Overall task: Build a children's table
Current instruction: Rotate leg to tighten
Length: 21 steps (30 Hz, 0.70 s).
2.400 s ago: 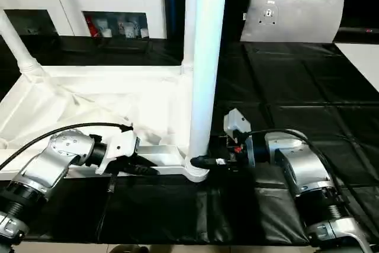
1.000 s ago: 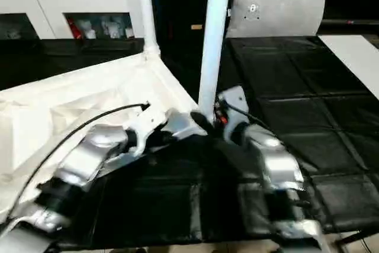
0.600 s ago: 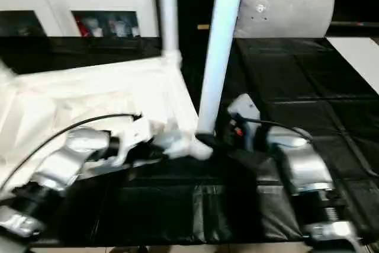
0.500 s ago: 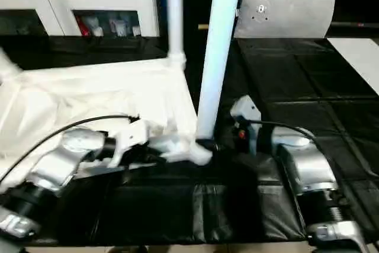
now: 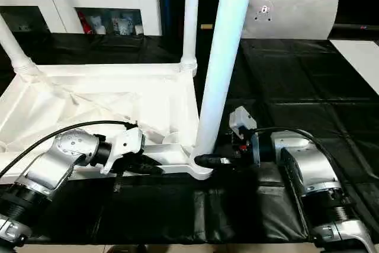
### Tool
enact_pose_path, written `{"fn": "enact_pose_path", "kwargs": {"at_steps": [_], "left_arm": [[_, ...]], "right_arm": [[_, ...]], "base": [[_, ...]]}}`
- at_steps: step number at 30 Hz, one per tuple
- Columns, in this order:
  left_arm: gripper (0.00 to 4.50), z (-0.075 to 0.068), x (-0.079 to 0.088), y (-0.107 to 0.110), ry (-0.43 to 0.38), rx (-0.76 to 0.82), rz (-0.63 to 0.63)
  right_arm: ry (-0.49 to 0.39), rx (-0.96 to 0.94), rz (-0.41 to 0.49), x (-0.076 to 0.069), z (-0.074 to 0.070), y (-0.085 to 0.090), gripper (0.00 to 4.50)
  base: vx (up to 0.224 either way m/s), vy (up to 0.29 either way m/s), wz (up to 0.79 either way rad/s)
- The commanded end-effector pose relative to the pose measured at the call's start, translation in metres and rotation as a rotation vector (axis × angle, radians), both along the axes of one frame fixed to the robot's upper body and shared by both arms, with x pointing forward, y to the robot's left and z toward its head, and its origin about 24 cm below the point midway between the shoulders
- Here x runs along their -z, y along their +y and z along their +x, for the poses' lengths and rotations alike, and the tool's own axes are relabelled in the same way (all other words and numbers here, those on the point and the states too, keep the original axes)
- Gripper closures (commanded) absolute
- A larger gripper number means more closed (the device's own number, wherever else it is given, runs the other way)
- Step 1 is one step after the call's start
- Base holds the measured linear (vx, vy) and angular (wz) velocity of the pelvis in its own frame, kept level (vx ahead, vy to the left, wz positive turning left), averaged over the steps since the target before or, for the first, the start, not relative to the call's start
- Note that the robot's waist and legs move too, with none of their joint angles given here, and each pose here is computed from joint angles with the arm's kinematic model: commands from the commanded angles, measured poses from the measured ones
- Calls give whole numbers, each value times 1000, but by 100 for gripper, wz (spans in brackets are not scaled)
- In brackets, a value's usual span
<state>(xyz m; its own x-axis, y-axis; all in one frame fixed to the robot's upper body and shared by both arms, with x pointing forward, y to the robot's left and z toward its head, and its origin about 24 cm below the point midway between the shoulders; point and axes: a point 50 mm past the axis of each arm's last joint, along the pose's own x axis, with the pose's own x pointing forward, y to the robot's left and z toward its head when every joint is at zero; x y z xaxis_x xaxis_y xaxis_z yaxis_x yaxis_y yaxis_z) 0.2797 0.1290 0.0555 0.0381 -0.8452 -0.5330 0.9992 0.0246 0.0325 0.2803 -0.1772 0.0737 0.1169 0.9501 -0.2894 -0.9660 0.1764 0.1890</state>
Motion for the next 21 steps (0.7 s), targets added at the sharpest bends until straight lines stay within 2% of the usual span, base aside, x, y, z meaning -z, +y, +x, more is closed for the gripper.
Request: {"fn": "enact_pose_path", "kwargs": {"at_steps": [1, 7, 10, 15, 16, 18, 21], "left_arm": [[450, -7, 1, -8, 30, 61, -44], [450, -6, 1, -8, 28, 56, -40], [450, 0, 1, -12, 11, -27, -62], [450, 6, 2, -20, -28, -110, -54], [450, 12, 2, -32, -32, -190, -61], [450, 14, 1, -36, -30, -217, -70], [450, 26, -6, -60, -44, -371, -121]], "right_arm": [[3, -26, 4, -2, -1, 2, 185], [25, -36, 18, 0, -4, 4, 237], [39, 1, 73, 1, -8, 15, 242], [12, 105, 85, 5, -5, 29, 245], [17, 253, 60, 11, 5, 44, 246], [17, 304, 49, 13, 8, 50, 246], [52, 466, 35, 16, 19, 70, 249]], "base": [[0, 0, 0], [0, 0, 0], [0, 0, 0], [0, 0, 0], [0, 0, 0], [0, 0, 0], [0, 0, 0]]}}
